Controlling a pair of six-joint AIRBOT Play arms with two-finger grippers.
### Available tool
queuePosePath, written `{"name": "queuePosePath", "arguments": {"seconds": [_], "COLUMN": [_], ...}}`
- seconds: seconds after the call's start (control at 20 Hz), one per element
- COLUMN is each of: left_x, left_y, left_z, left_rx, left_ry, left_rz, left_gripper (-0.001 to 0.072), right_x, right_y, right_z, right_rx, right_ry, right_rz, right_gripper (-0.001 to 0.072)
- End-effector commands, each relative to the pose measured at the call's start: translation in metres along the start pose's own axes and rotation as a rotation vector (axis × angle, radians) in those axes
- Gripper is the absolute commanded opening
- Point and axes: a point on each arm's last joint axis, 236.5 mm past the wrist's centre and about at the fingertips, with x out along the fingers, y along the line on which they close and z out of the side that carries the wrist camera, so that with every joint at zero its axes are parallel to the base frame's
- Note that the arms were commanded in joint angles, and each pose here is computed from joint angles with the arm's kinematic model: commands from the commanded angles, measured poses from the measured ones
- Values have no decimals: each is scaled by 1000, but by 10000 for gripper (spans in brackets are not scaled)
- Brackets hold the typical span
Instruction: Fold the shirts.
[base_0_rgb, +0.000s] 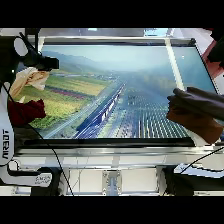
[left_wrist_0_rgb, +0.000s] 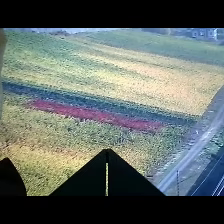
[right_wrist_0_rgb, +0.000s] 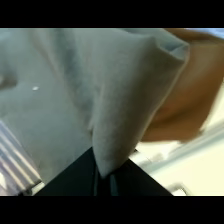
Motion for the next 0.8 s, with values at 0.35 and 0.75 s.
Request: {"name": "queuePosePath", "arguments": {"seconds": [0.35,0.75], "left_x": [-1,-2], "left_y": [-21,-34], "left_z": [-6,-5], "left_rx": [-29,-46], "left_ry": [29,23], "left_rz": [-88,-142], "left_gripper": [13,13], "right_x": [43,-50], "right_y": [-42,266], "right_z": [-71,-9], "right_rx": [63,-492], "right_ry": [294,-286], "right_rz": [-150,772], "right_gripper": [389,385]}}
